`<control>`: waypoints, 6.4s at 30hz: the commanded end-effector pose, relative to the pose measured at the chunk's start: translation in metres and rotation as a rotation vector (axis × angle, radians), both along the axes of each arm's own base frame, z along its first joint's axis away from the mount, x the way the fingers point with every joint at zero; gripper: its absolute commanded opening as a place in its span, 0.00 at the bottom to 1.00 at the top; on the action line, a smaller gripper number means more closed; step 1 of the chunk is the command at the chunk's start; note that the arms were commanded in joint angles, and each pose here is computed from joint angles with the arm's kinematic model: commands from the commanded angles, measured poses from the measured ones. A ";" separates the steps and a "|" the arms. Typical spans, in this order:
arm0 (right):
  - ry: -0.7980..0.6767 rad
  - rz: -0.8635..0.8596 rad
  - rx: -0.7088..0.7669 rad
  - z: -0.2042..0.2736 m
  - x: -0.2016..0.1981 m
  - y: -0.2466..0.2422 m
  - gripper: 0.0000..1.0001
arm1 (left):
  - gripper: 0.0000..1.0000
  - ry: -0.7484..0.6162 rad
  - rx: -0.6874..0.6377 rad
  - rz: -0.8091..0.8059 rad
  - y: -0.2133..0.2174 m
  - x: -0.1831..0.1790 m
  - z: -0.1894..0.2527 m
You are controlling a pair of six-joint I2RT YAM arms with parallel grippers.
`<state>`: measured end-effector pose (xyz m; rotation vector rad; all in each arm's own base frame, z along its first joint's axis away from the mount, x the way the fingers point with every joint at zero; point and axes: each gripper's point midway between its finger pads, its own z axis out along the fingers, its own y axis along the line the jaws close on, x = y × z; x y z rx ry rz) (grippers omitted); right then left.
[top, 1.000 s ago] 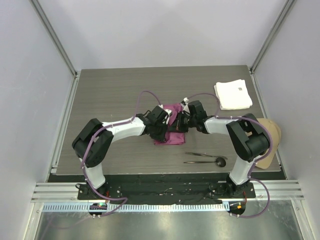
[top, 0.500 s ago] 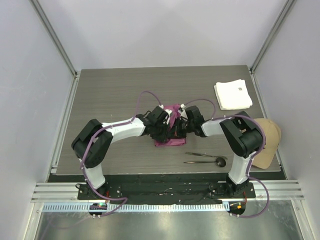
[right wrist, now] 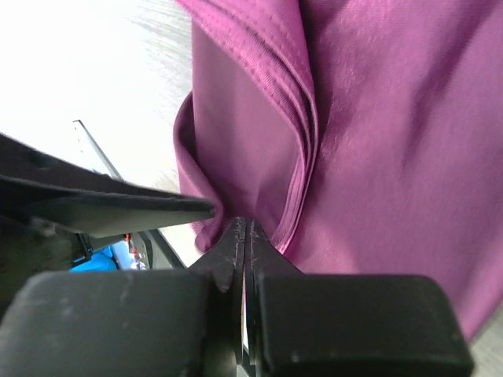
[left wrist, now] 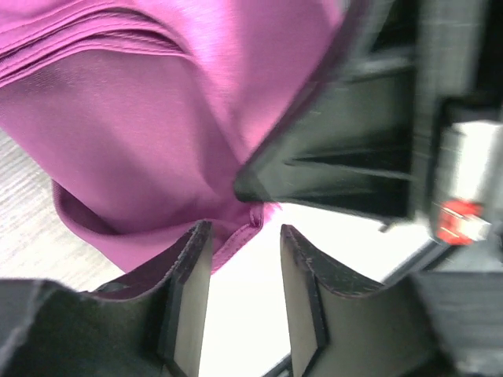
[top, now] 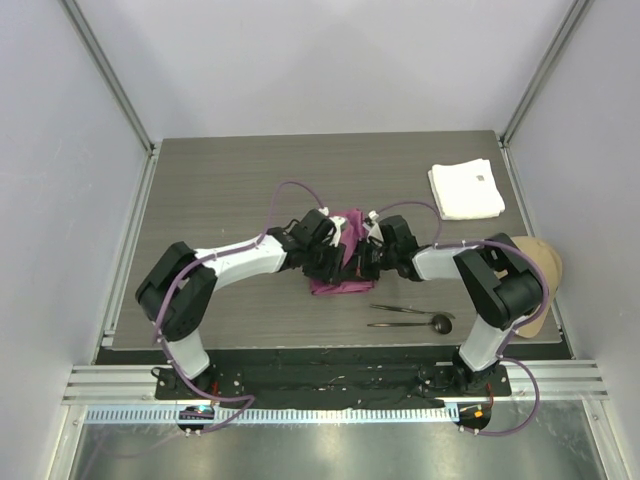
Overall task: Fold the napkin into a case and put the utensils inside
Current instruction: Fold the lower triangle-folded napkin at the center of the board, then smooth out the 2/3-rectangle-folded napkin at the center of the board.
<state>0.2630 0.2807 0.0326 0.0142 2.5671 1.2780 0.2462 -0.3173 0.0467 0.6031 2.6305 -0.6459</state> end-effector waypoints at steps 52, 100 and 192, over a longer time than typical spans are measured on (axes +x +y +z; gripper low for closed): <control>-0.043 -0.028 0.034 0.018 -0.008 -0.024 0.01 | 0.06 0.076 -0.102 0.132 -0.016 -0.005 -0.013; 0.004 0.014 0.009 -0.024 -0.008 -0.016 0.01 | 0.36 0.209 -0.398 0.634 0.047 0.133 0.009; -0.101 -0.068 -0.020 0.034 0.036 -0.067 0.09 | 0.15 0.014 -0.267 0.278 -0.037 0.023 0.021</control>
